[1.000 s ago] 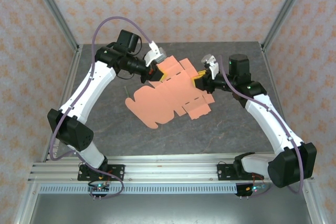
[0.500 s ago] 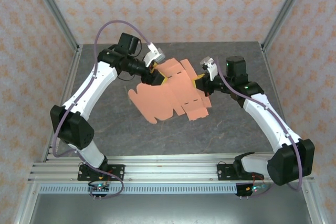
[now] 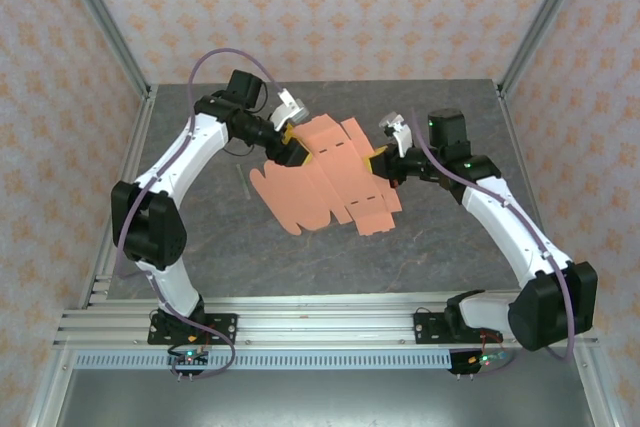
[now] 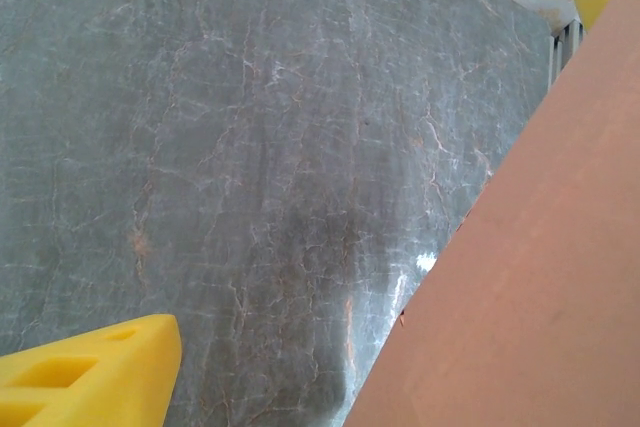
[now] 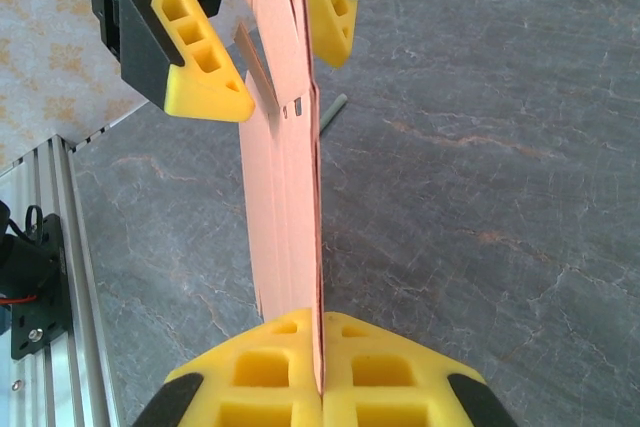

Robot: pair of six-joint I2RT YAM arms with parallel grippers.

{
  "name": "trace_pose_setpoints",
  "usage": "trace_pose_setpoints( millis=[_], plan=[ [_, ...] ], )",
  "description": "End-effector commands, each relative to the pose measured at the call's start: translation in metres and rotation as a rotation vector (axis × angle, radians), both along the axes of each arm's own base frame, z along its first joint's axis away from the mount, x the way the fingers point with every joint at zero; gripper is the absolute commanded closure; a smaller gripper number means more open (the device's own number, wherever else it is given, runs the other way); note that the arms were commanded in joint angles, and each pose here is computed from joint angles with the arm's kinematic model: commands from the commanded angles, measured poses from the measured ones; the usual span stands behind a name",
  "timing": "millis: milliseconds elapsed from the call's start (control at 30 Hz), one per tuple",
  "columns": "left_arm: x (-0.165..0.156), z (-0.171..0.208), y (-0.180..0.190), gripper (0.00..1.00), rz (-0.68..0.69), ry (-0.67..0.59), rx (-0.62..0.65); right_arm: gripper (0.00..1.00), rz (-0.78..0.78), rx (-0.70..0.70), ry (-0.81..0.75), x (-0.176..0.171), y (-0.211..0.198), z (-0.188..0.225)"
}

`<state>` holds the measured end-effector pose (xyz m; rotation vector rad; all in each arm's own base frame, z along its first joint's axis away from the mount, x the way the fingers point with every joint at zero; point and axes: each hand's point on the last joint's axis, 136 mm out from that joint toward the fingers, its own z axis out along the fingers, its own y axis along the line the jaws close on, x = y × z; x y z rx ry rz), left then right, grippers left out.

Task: Fold the paper box

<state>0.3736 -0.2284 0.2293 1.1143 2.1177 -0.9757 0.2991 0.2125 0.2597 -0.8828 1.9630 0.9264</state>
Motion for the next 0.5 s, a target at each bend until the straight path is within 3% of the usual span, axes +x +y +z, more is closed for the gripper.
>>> trace_pose_setpoints(
  millis=[0, 233, 333, 467],
  plan=[
    [-0.011, 0.010, -0.006, 0.31, -0.074, 0.000, -0.052, 1.00, -0.014, 0.024, -0.018, 0.006, 0.001, 0.017],
    [-0.015, 0.003, -0.015, 0.73, -0.080, 0.077, -0.146, 1.00, -0.139, -0.002, 0.023, 0.024, -0.005, 0.006],
    [-0.014, -0.007, -0.018, 0.84, -0.042, 0.141, -0.151, 1.00, -0.229, -0.074, 0.019, 0.030, -0.012, -0.006],
    [-0.003, -0.020, -0.018, 0.90, 0.056, 0.218, -0.136, 1.00, -0.359, -0.260, -0.057, 0.035, -0.025, -0.025]
  ],
)
